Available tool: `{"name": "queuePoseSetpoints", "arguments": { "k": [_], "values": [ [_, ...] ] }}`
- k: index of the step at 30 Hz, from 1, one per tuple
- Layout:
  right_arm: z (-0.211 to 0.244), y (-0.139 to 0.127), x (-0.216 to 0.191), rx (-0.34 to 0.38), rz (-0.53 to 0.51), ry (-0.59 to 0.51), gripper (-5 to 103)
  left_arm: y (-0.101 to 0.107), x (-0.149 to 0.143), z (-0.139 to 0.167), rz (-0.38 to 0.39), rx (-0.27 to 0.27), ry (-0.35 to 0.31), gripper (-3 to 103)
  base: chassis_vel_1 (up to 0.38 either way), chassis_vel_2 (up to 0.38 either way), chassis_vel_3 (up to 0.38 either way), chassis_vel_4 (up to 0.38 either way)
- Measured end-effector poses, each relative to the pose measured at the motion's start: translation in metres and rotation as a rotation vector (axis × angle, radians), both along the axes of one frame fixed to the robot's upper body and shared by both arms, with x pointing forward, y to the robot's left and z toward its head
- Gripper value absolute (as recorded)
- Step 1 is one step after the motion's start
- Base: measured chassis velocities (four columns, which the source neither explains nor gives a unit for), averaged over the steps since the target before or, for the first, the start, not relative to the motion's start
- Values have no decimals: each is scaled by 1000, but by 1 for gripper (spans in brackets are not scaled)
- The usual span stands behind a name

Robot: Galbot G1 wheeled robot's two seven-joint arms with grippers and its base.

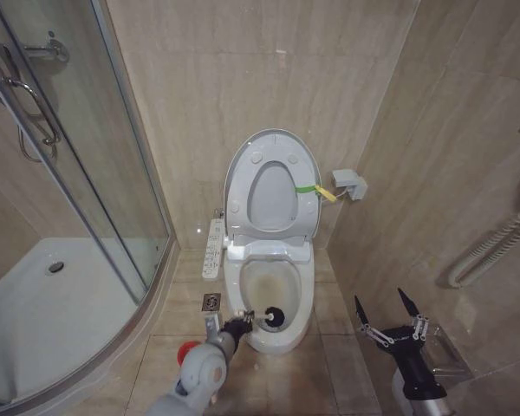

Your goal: Open the toilet lid, clean the toilet bowl with a toilet brush, close the toilet lid, and flush.

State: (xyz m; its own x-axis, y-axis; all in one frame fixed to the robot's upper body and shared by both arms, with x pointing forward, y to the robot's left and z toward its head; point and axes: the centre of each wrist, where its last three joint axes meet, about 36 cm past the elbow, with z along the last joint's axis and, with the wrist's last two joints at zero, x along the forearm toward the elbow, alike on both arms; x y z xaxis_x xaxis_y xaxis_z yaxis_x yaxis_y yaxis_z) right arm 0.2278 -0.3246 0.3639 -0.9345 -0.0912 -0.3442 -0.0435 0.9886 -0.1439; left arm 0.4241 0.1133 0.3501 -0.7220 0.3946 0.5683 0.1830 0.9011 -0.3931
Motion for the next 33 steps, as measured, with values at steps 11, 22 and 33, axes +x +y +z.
{"name": "queuePoseSetpoints", "arguments": {
  "k": [11, 22, 33],
  "values": [
    [0, 0, 0, 0, 0, 0, 100, 17, 56, -30, -19, 49, -52, 18, 0, 0, 0, 0],
    [0, 0, 0, 0, 0, 0, 100, 40, 103, -49, -62, 62, -131, 18, 0, 0, 0, 0],
    [0, 0, 0, 0, 0, 0, 100, 50, 99, -80, -212, 138, -345, 18, 0, 0, 0, 0]
  ]
}}
